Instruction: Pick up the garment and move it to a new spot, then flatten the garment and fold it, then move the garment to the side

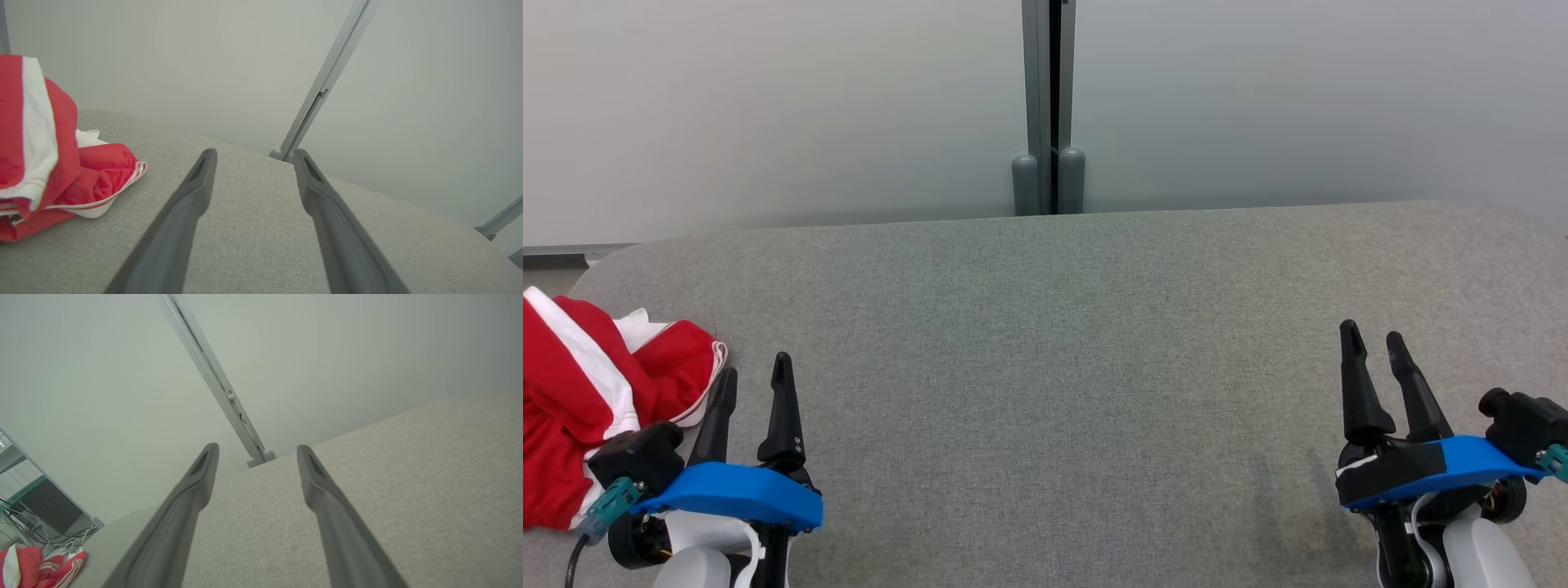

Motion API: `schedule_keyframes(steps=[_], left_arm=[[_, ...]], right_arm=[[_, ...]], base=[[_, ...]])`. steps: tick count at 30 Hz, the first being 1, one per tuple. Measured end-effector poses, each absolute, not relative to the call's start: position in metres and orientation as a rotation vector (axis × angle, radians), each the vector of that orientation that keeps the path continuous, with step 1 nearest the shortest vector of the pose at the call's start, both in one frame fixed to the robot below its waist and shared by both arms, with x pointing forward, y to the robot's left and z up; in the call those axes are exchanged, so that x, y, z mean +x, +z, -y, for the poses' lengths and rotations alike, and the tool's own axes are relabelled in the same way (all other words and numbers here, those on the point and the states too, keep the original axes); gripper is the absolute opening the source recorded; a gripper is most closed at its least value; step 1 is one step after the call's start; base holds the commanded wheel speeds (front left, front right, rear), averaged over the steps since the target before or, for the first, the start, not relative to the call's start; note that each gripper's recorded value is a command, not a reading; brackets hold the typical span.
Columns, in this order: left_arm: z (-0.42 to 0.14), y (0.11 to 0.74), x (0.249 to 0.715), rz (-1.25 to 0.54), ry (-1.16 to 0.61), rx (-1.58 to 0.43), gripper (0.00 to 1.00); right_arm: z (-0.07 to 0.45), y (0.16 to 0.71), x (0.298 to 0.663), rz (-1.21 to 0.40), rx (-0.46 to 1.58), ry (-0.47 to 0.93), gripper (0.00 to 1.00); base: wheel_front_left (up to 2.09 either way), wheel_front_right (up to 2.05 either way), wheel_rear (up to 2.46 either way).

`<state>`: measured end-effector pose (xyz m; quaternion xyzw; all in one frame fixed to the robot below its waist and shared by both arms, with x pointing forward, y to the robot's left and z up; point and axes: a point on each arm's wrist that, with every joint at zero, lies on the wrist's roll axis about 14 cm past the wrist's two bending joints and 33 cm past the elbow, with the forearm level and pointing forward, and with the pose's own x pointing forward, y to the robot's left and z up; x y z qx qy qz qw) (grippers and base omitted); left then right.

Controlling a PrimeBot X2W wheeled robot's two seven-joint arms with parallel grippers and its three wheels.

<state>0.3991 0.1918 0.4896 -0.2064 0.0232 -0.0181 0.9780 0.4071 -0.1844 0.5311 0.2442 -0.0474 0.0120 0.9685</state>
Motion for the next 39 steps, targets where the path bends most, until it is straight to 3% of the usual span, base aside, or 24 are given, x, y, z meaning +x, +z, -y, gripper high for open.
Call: schedule_keyframes(steps=[39], left_arm=[[-0.186,0.477,0.393,-0.052,-0.077,-0.068,1.00]], right_arm=[[0.185,0.513,0.402,0.067,0.119,0.039,1.00]], base=[[0.00,0.00,0.00]])
